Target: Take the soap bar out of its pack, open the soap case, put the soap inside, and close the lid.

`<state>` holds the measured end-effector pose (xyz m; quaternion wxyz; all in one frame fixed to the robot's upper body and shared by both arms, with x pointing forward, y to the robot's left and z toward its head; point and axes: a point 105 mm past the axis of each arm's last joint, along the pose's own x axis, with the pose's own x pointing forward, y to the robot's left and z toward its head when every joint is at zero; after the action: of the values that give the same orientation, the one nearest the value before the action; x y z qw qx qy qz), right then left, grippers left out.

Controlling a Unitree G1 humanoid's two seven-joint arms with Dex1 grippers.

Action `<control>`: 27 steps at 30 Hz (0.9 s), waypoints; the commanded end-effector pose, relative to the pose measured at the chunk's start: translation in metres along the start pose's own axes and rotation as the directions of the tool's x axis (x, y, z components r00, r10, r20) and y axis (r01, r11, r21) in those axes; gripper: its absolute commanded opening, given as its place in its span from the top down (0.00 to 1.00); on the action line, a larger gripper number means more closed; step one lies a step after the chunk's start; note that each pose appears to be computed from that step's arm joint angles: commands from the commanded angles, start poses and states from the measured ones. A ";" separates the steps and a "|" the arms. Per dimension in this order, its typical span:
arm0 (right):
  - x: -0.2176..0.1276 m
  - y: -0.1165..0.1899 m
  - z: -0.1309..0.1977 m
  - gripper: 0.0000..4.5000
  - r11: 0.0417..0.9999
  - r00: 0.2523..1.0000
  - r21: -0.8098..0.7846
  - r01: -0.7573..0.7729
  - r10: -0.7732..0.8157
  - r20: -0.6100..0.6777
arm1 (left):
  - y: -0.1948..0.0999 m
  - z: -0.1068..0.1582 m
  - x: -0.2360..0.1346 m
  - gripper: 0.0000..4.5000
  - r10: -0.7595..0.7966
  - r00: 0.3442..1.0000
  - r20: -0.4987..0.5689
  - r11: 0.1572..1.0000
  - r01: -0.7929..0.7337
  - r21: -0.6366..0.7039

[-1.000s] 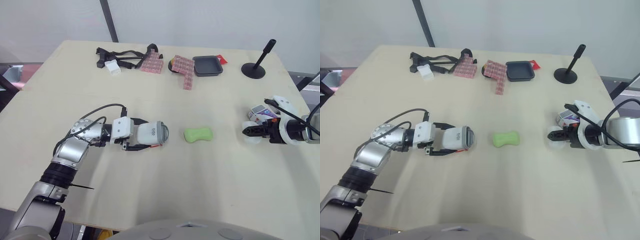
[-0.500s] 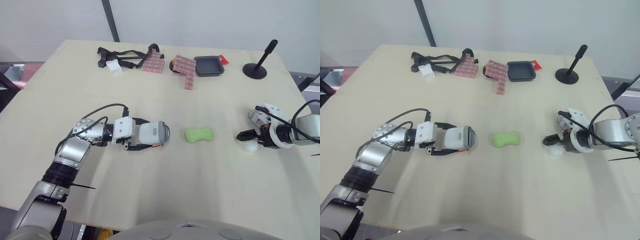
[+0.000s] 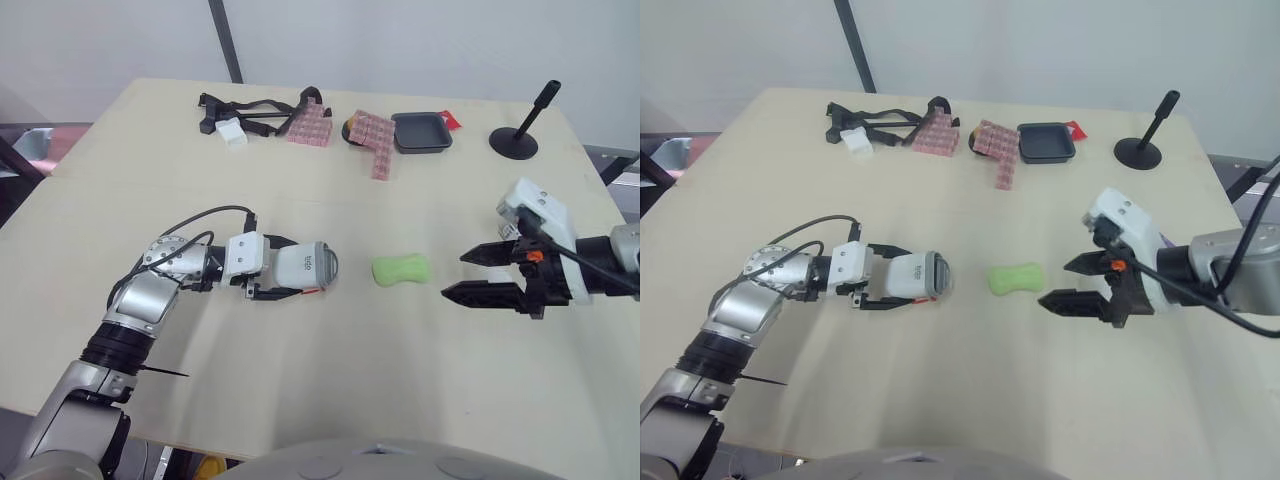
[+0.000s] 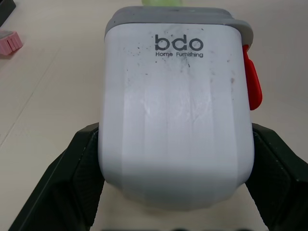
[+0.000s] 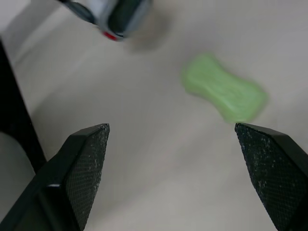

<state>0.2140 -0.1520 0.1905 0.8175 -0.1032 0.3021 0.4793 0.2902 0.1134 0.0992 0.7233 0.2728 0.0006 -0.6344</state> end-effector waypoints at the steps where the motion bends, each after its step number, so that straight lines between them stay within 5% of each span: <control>1: 0.003 -0.004 0.015 0.00 0.940 0.988 -0.334 0.064 -0.012 0.156 | 0.009 0.012 -0.008 0.23 0.015 1.000 0.010 0.999 -0.015 0.034; 6: 0.005 0.003 0.011 0.00 0.908 0.944 -0.419 -0.007 0.144 0.297 | 0.006 0.011 -0.010 0.23 -0.006 1.000 0.010 1.000 0.006 -0.018; 13: 0.033 -0.030 0.022 0.00 0.918 0.860 -0.363 0.161 0.050 0.508 | 0.010 0.014 -0.021 0.23 -0.059 0.997 -0.045 0.996 0.056 -0.064; 19: 0.053 -0.021 0.009 0.00 0.936 0.896 -0.350 0.044 0.118 0.429 | 0.015 0.020 -0.022 0.23 -0.072 0.995 -0.066 0.993 0.066 -0.095; 27: 0.066 -0.023 -0.004 0.00 0.935 0.918 -0.344 0.089 0.057 0.393 | 0.003 0.024 -0.021 0.23 -0.155 0.979 -0.134 0.979 0.133 -0.155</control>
<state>0.2569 -0.1221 0.1387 0.8348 -0.1367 0.0585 0.5301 0.2829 0.1267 0.1191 0.6983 0.2558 0.1269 -0.6564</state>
